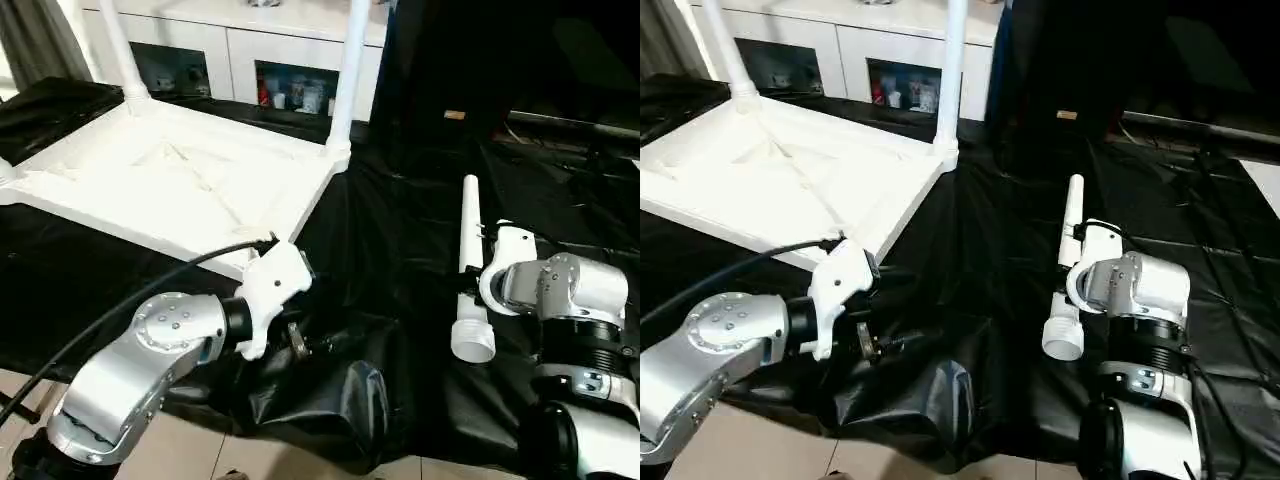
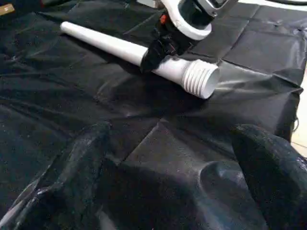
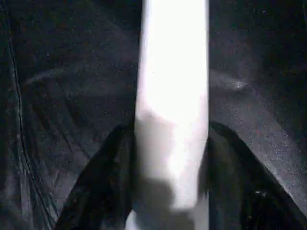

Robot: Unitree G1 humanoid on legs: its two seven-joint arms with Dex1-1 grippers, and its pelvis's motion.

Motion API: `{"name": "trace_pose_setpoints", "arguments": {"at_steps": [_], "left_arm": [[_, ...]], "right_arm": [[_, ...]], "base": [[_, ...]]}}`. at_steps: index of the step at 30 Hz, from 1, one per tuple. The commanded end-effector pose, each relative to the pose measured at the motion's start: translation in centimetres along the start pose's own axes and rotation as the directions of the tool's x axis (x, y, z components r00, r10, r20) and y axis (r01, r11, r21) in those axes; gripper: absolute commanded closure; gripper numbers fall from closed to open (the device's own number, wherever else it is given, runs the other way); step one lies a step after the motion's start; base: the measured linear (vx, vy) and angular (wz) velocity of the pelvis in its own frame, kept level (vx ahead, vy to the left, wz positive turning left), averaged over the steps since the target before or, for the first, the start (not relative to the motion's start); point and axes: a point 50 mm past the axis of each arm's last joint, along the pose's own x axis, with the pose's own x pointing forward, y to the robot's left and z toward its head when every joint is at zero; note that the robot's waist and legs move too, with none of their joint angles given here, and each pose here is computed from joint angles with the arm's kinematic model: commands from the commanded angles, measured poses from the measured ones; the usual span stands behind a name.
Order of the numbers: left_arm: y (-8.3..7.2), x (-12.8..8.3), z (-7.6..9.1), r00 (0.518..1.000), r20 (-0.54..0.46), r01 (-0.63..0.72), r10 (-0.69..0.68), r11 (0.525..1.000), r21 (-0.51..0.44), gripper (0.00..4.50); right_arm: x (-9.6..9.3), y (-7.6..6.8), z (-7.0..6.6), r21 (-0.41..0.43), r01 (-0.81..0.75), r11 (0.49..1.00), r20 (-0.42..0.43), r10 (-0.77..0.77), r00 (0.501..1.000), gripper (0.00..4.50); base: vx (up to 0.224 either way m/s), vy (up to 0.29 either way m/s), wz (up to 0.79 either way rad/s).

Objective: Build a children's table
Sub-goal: Pick table leg

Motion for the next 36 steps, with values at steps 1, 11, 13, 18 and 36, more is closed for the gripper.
{"name": "trace_pose_setpoints", "arguments": {"at_steps": [1,11,13,18,36], "left_arm": [[0.3,-0.3,-0.5,1.0,-0.006,-0.026,0.026,0.999,-0.036,0.0],[7.6,-0.2,0.4,0.776,0.082,-0.608,0.626,0.776,-0.165,0.0],[8.2,-0.4,1.0,0.733,0.098,-0.653,0.673,0.737,-0.174,0.0],[9.1,0.3,3.3,0.692,0.192,-0.624,0.696,0.71,-0.327,0.0],[7.8,0.1,11.5,0.765,0.634,0.229,0.113,0.872,-0.432,0.0]], "right_arm": [[-0.4,0.5,0.5,0.022,-0.016,1.0,0.044,0.015,0.999,2.62],[-4.6,2.3,6.0,-0.021,-0.197,0.98,0.62,0.167,0.766,2.69],[-5.7,2.8,6.6,-0.015,-0.226,0.974,0.675,0.177,0.717,2.69],[-9.4,4.1,7.9,-0.093,-0.46,0.883,0.84,0.318,0.439,2.69],[-12.0,10.5,2.9,-0.623,-0.708,0.332,0.426,0.903,0.049,2.69]], "base": [[0.0,0.0,0.0],[0.0,0.0,0.0],[0.0,0.0,0.0],[0.0,0.0,0.0],[0.0,0.0,0.0]]}}
